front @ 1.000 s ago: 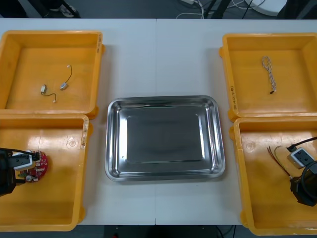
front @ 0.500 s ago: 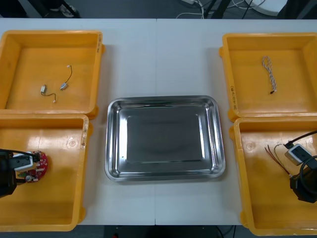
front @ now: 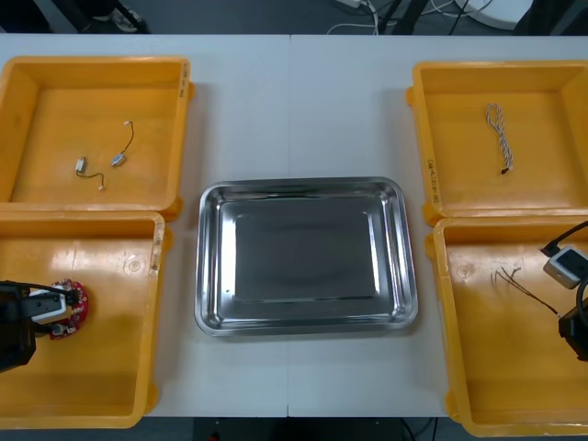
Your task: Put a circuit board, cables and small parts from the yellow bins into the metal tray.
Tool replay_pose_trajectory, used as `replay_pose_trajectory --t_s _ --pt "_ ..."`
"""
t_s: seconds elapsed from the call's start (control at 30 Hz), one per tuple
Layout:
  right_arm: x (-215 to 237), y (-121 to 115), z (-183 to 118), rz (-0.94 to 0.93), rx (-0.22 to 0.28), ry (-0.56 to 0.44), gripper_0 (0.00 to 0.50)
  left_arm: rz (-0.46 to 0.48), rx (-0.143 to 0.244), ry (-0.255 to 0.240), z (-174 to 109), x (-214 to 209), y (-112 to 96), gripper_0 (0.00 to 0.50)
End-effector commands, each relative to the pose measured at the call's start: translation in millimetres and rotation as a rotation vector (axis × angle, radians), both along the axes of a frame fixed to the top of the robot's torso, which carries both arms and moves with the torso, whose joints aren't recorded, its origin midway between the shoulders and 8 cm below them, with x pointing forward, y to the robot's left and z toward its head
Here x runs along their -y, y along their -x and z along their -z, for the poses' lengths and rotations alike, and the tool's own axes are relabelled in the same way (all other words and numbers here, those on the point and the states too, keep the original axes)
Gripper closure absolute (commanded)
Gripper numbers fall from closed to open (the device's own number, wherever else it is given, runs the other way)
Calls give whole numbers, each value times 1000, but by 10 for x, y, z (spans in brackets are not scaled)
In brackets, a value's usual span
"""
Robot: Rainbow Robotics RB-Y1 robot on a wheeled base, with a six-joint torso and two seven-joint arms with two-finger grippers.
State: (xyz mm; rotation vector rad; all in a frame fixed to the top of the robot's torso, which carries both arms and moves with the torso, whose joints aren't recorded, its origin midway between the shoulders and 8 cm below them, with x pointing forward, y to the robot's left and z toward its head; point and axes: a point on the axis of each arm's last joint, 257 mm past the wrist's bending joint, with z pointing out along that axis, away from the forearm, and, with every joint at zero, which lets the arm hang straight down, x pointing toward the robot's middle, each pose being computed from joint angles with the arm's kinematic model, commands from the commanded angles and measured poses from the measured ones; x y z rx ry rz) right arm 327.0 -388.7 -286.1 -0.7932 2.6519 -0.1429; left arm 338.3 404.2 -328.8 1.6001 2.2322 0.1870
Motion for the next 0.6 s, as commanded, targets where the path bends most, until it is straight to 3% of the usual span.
replay_pose_trajectory --t_s 0.03,0.27,0.6 --pt "36 -179 -531 38 76 7 500 138 28 -75 -102 -59 -94 500" --pt "38 -114 -904 69 47 -47 500 139 32 -73 -183 -32 -167 500" --pt "-70 -210 -1310 95 57 -83 500 128 31 -86 -562 -73 -329 500"
